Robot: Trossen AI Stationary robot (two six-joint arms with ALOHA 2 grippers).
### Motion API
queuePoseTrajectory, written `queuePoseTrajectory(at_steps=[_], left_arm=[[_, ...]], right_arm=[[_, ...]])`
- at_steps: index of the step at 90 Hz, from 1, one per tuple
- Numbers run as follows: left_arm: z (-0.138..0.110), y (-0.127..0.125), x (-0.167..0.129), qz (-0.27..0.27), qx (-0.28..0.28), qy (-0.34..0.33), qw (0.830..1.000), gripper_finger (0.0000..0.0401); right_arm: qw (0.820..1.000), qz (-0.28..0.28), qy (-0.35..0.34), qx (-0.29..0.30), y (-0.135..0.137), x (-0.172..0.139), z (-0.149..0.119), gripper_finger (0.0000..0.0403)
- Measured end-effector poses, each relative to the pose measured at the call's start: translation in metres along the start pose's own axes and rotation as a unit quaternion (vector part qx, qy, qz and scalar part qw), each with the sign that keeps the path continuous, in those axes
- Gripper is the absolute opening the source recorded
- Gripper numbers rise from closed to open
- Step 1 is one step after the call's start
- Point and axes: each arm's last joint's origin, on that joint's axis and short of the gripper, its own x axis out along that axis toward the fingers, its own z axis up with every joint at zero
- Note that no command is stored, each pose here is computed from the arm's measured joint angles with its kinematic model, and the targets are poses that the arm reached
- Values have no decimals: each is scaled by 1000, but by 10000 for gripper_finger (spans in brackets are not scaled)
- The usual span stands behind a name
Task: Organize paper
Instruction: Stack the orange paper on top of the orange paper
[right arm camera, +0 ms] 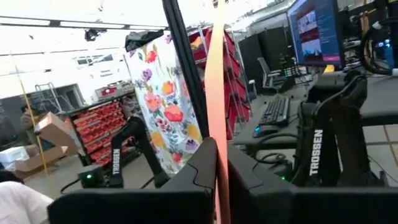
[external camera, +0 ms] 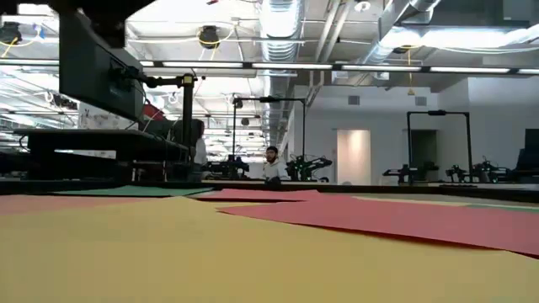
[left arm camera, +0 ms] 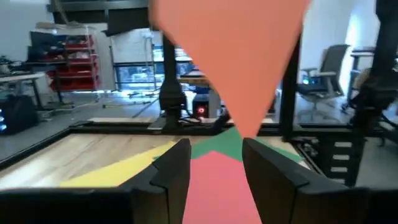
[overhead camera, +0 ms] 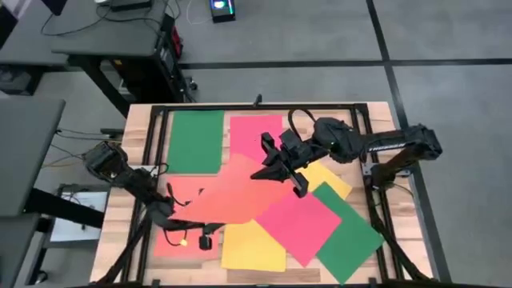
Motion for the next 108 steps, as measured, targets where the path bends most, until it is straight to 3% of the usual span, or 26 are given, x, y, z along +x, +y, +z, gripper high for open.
queuePoseTrajectory(at_steps=[36, 53, 75, 85, 99, 108], left_arm=[[9, 1, 22, -36, -5, -14, 999, 130], [6, 6, 31, -22, -14, 9, 1000, 130], [1, 19, 45, 12, -65, 31, 997, 127], [2, 21, 46, 15, -65, 28, 997, 100], [2, 19, 45, 11, -64, 28, 998, 15], [3, 13, 41, -1, -61, 28, 998, 5]], right_arm=[[1000, 1, 1, 1, 0, 0, 0, 0], [1000, 1, -1, 0, 1, 0, 0, 0], [1000, 2, -5, -2, 1, 0, 1, 0], [1000, 2, -5, -2, 1, 0, 1, 0], [1000, 3, -7, -2, 1, 0, 1, 0], [1000, -1, -9, -3, 0, 0, 1, 0]])
